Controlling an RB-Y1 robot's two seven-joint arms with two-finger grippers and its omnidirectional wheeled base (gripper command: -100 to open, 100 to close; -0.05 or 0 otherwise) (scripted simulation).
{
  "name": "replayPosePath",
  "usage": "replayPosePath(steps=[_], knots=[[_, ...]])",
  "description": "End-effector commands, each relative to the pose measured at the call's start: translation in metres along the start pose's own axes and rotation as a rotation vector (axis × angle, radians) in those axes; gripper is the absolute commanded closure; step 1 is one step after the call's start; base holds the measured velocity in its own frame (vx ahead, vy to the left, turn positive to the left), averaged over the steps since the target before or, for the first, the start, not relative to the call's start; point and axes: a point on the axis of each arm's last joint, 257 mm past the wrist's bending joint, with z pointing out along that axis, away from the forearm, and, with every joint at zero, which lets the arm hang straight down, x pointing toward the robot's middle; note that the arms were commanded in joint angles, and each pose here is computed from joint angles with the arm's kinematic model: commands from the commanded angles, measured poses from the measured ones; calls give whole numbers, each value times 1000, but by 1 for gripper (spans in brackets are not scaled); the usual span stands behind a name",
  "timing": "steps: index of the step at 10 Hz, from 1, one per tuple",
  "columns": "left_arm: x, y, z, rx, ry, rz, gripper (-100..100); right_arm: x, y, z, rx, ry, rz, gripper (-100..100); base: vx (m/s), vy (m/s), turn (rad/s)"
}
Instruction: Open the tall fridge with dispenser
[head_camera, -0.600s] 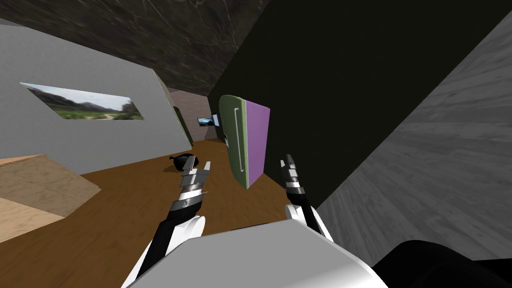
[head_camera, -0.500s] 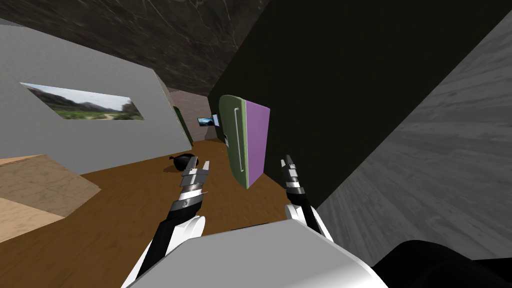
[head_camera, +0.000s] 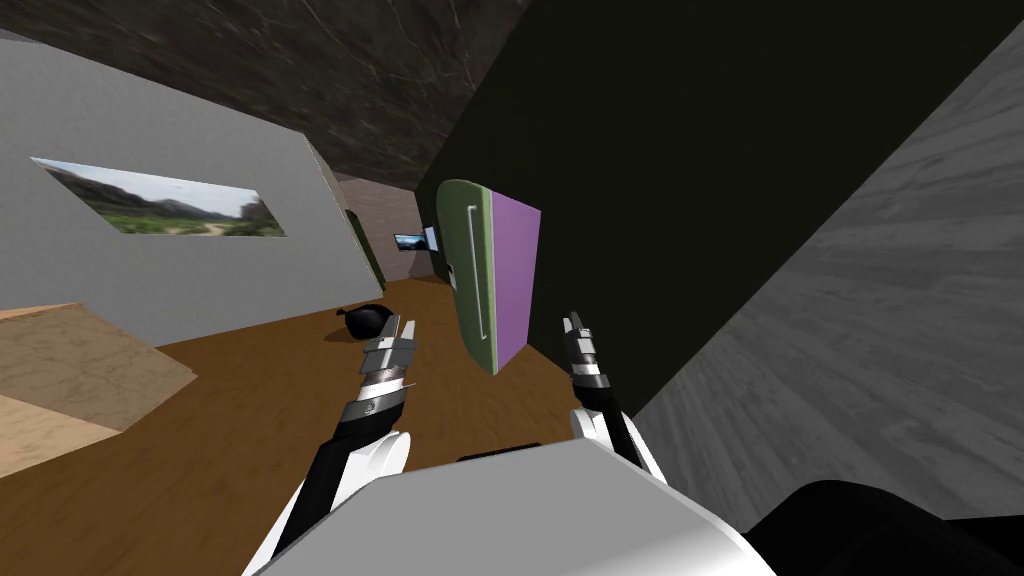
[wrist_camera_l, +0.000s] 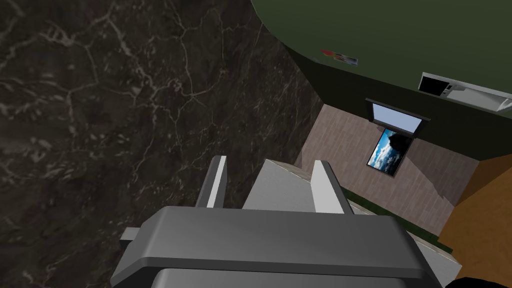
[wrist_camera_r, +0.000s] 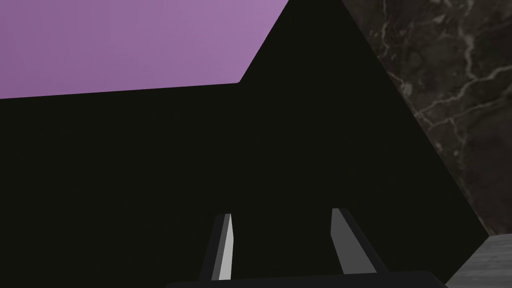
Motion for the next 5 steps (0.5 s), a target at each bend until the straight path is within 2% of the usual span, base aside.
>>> replayPosePath(steps=[1, 3, 4, 5], knots=[[0, 0, 0, 0, 0, 0, 0, 0, 0, 0, 0, 0, 0, 0, 0, 0, 0], [0, 0, 0, 0, 0, 0, 0, 0, 0, 0, 0, 0, 0, 0, 0, 0, 0], [2, 3, -1, -8, 24, 10, -100, 0, 0, 0, 0, 0, 0, 0, 32, -12, 8], [3, 7, -1, -15, 39, 15, -100, 0, 0, 0, 1, 0, 0, 0, 52, -24, 13]])
